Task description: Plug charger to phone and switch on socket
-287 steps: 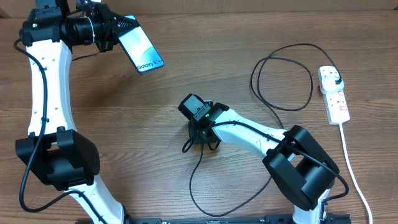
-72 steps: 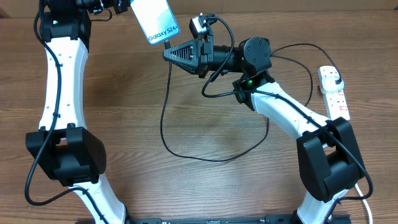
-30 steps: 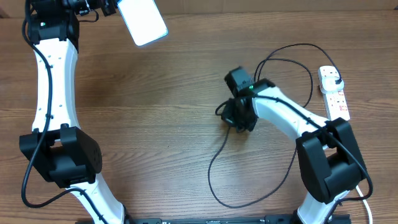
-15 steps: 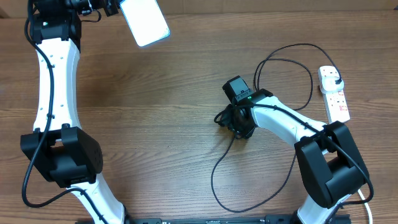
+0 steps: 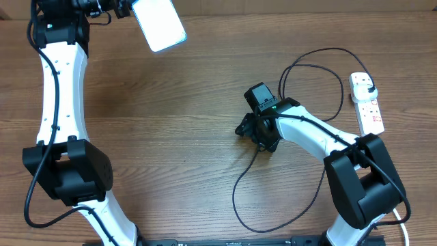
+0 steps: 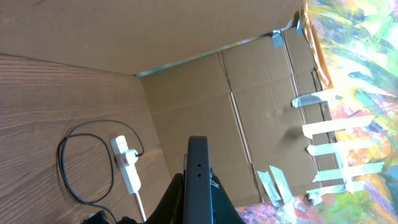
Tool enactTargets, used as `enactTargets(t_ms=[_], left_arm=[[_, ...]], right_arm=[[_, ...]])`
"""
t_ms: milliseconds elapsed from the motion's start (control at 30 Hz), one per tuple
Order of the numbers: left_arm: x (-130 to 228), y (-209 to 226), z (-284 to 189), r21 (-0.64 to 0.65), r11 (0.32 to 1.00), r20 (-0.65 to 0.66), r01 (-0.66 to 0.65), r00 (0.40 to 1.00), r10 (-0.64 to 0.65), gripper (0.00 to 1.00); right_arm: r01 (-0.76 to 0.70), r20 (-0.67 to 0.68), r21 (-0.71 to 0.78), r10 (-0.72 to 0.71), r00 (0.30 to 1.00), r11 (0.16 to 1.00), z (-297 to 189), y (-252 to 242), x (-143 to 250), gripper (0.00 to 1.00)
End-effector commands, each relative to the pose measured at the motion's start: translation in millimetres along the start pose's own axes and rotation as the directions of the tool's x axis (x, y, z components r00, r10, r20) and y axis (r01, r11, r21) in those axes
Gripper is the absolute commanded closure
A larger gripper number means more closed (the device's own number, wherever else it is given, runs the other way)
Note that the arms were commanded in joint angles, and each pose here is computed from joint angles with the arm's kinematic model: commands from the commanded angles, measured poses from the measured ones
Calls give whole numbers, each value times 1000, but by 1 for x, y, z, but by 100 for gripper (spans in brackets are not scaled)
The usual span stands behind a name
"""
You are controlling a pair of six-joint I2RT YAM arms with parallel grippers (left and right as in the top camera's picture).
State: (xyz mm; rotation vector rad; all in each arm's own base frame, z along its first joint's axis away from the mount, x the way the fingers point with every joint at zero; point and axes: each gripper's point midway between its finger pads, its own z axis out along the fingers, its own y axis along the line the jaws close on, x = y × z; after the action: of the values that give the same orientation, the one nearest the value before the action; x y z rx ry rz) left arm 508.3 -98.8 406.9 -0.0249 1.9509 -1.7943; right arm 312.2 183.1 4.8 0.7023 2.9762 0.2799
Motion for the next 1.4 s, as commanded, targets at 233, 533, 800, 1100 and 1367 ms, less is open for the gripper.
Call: enactTargets(t_ms=[233,533,800,1100,1367], left_arm=[[7,-15,1,19,999,-26,-45,999,45,96],[7,-15,1,20,999,-27,-45,999,45,96],[7,-15,1,19,999,-27,-45,999,45,96],[7,-15,1,20,999,-26,-45,999,46,96],[7,-15,1,19,999,-26,-45,999,45,96]], right_arm=[[-5,1,81,5,1000,997,14,-21,4,11],[-5,1,81,5,1000,997,14,-21,4,15],[-5,20,94,3,1000,996,14,-24,1,9],[-5,20,93,3,1000,996,14,-24,1,10],[-5,24,87,3,1000,996,14,-22,-1,72]])
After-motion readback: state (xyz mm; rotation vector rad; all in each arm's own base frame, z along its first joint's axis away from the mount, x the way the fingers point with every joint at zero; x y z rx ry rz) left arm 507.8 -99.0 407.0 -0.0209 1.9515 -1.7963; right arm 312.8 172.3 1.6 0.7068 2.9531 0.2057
